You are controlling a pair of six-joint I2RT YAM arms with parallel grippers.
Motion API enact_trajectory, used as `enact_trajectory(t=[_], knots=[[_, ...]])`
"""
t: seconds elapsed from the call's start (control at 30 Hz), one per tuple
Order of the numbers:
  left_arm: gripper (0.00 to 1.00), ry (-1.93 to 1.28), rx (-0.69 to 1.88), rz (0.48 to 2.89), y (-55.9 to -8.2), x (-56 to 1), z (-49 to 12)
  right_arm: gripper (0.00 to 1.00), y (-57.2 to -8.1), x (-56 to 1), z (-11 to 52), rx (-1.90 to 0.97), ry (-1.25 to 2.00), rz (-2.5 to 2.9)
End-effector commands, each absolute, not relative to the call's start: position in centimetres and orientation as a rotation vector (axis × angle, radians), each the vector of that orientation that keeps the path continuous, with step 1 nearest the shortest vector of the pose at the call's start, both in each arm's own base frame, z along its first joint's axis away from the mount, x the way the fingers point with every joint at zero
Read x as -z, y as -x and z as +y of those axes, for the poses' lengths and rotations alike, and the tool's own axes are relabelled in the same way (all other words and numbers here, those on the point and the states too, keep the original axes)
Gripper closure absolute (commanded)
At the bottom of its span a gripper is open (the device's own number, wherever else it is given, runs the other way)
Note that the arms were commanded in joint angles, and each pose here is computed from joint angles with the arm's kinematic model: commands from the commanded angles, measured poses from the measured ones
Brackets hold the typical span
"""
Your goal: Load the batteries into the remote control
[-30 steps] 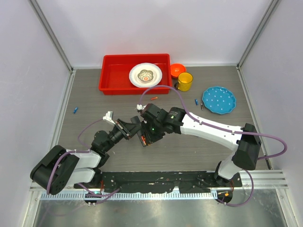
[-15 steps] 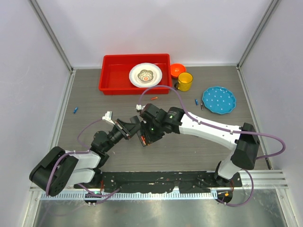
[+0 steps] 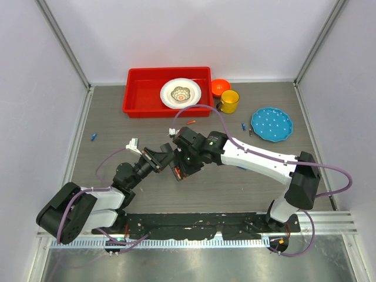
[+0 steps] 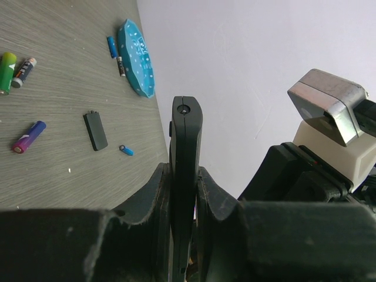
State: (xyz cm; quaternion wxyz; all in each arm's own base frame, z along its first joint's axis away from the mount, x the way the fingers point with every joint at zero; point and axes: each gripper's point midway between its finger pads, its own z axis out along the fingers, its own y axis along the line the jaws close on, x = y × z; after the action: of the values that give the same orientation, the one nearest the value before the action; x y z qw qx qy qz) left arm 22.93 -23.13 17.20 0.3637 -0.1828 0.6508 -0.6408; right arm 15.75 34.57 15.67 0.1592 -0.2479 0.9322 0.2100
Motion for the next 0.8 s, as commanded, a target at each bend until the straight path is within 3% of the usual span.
enact_trajectory(t=[0.0,0.43,0.77], knots=[[1.00,0.304,1.814,1.437,-20.89,-23.41,-23.40,0.86,-18.88,-16.49,34.56,-0.521,0.625,2.597],[1.00,0.305,1.814,1.435,-20.93,-23.35,-23.39,0.86,-19.71,-16.25,35.19,-0.530,0.619,2.597],[1.00,0.310,1.805,1.434,-21.12,-23.27,-23.39,0.77,-19.35,-16.08,34.88,-0.527,0.632,2.610]])
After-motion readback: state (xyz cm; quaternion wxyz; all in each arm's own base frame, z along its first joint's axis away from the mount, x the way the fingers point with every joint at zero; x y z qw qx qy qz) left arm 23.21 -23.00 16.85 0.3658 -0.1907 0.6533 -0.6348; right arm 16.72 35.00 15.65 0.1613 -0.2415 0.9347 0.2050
